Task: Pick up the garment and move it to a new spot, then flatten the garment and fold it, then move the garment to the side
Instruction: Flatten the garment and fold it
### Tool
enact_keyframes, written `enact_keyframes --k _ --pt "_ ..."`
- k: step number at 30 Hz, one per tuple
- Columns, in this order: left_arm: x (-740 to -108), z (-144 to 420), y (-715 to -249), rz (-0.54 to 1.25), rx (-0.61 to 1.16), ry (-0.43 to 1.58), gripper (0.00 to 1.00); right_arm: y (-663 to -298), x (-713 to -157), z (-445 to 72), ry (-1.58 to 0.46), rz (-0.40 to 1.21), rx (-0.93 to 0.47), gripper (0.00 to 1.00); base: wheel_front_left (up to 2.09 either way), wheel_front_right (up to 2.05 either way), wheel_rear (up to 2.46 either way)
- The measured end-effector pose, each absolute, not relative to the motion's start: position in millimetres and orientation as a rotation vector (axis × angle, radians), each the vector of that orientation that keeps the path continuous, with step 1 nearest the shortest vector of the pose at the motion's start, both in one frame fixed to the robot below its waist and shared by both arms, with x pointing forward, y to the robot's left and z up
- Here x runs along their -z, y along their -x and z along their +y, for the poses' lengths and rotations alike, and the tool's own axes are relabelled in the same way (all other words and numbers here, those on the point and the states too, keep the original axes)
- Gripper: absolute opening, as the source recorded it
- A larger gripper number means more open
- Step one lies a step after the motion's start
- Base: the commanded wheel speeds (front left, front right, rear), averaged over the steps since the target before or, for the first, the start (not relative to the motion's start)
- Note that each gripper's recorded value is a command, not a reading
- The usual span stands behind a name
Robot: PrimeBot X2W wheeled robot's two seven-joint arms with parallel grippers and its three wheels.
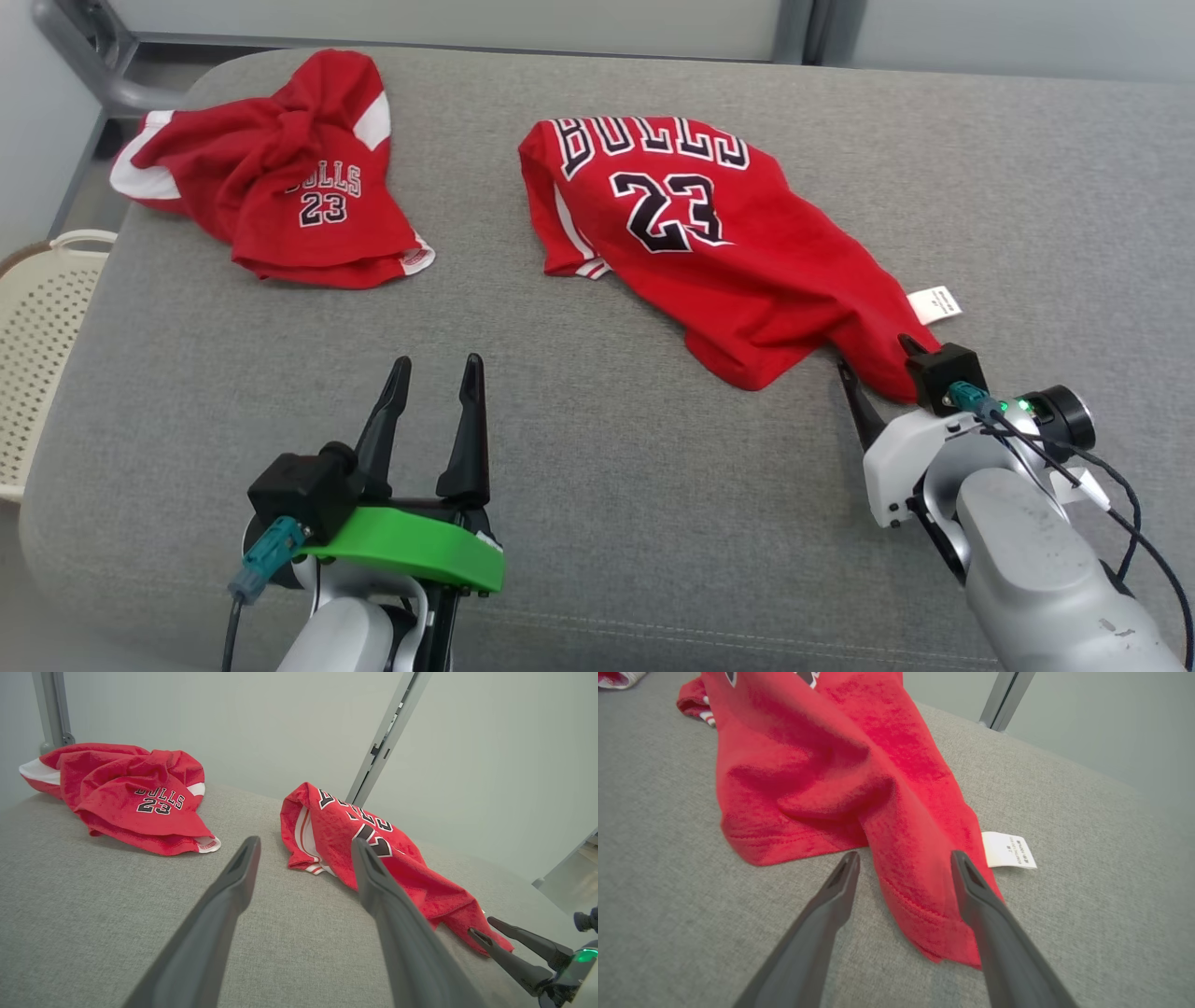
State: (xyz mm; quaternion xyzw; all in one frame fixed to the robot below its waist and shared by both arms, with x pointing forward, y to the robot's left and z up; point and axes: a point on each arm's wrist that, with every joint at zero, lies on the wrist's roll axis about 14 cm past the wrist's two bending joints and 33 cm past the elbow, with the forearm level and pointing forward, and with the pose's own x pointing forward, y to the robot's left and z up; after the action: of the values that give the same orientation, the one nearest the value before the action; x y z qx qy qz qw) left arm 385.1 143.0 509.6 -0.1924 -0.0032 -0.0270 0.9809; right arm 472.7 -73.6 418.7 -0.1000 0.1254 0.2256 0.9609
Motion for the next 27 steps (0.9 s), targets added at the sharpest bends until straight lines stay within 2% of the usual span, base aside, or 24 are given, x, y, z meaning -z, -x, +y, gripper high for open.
enact_keyframes --k 2,3,4,6,8,9,10,11,20,27 --pt "-511 149 -382 -0.013 0.03 0.387 1.0 -478 -414 -70 0.22 0.27 -0.474 1.0 0.0 0.0 0.0" --pt "-511 152 -380 -0.014 0.02 0.388 1.0 -481 -414 -68 0.231 0.27 -0.483 0.82 0.0 0.0 0.0" --pt "-510 155 -378 -0.011 0.009 0.388 1.0 -484 -413 -68 0.243 0.273 -0.489 0.51 0.0 0.0 0.0" --pt "-507 161 -374 -0.003 -0.014 0.388 1.0 -487 -408 -70 0.274 0.295 -0.5 0.35 0.0 0.0 0.0" --pt "-507 164 -374 -0.003 -0.025 0.39 1.0 -486 -398 -73 0.304 0.334 -0.511 0.32 0.0 0.0 0.0" --pt "-506 165 -374 -0.001 -0.028 0.39 1.0 -486 -395 -75 0.313 0.346 -0.515 0.26 0.0 0.0 0.0" --pt "-505 165 -373 0.0 -0.03 0.39 1.0 -487 -393 -76 0.318 0.353 -0.515 0.11 0.0 0.0 0.0" --pt "-505 166 -373 0.0 -0.032 0.391 1.0 -489 -394 -78 0.322 0.353 -0.514 0.0 0.0 0.0 0.0" --pt "-499 161 -376 0.017 -0.021 0.394 1.0 -518 -417 -117 0.381 0.322 -0.456 0.0 0.0 0.0 0.0" --pt "-495 154 -376 0.035 -0.002 0.401 1.0 -558 -452 -162 0.505 0.312 -0.394 0.0 0.0 0.0 0.0"
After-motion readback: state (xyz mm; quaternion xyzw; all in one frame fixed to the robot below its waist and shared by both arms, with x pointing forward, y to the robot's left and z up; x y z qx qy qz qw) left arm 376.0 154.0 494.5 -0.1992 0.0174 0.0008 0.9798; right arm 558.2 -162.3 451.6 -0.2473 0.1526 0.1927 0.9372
